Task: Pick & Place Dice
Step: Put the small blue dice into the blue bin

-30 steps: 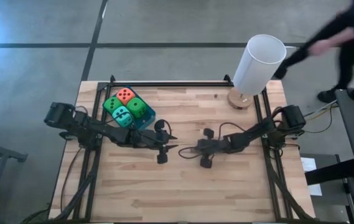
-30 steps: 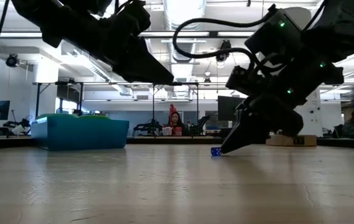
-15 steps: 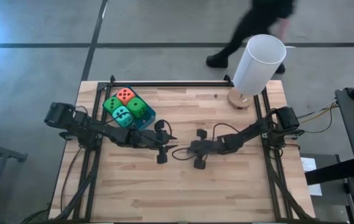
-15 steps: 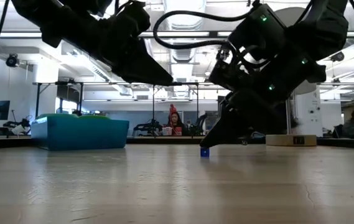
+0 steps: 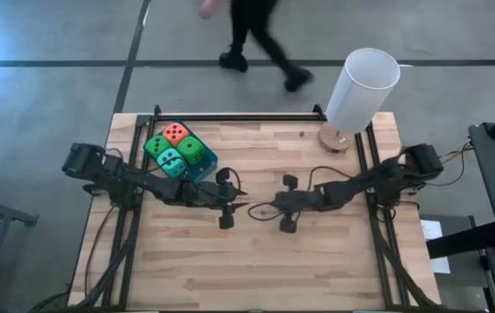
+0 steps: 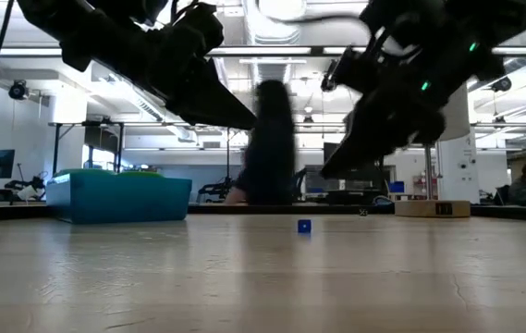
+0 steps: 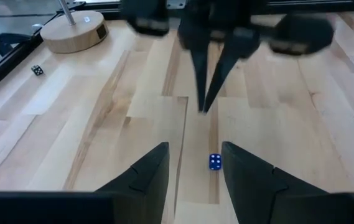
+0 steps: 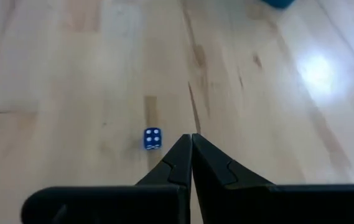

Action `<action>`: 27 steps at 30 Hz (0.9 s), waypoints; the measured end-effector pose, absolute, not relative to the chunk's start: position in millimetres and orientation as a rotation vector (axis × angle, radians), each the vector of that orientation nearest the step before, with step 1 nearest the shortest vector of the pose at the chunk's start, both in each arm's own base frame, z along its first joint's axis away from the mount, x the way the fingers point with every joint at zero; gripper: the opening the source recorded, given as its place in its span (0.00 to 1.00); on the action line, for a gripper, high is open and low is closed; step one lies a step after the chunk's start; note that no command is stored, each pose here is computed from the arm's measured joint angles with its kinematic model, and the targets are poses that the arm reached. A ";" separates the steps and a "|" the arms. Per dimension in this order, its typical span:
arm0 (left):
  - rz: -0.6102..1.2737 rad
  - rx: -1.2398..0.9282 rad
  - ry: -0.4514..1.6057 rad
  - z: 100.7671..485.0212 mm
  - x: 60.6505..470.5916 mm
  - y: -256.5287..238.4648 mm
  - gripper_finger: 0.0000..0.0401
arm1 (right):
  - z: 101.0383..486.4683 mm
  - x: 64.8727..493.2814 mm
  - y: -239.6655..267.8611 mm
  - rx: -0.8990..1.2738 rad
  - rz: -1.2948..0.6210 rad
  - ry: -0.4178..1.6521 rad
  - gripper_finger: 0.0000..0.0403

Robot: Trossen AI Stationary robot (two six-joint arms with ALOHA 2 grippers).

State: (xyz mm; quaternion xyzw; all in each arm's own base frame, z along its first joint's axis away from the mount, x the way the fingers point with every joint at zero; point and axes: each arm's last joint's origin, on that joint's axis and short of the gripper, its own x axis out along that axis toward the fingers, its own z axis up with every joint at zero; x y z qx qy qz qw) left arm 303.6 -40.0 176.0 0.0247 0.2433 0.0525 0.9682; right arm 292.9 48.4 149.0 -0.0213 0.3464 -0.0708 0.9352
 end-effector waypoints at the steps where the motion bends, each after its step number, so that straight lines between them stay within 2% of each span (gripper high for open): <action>1: 0.106 0.049 0.491 175.8 303.6 -40.0 0.38 | 154.7 289.8 49.9 -0.049 -0.137 0.705 0.02; 9: 0.099 0.047 0.498 157.0 316.2 -42.3 0.37 | 194.9 264.6 62.1 -0.060 -0.072 0.648 0.02; 14: 0.107 0.027 0.535 141.5 339.9 -46.1 0.37 | 211.8 253.5 69.2 -0.071 -0.054 0.594 0.02; 22: 0.080 0.040 0.662 118.4 378.0 -53.2 0.38 | 215.0 247.6 73.4 -0.101 -0.057 0.583 0.02; 27: 0.081 0.054 0.731 107.6 386.3 -54.5 0.37 | 214.0 247.1 73.5 -0.109 -0.070 0.584 0.02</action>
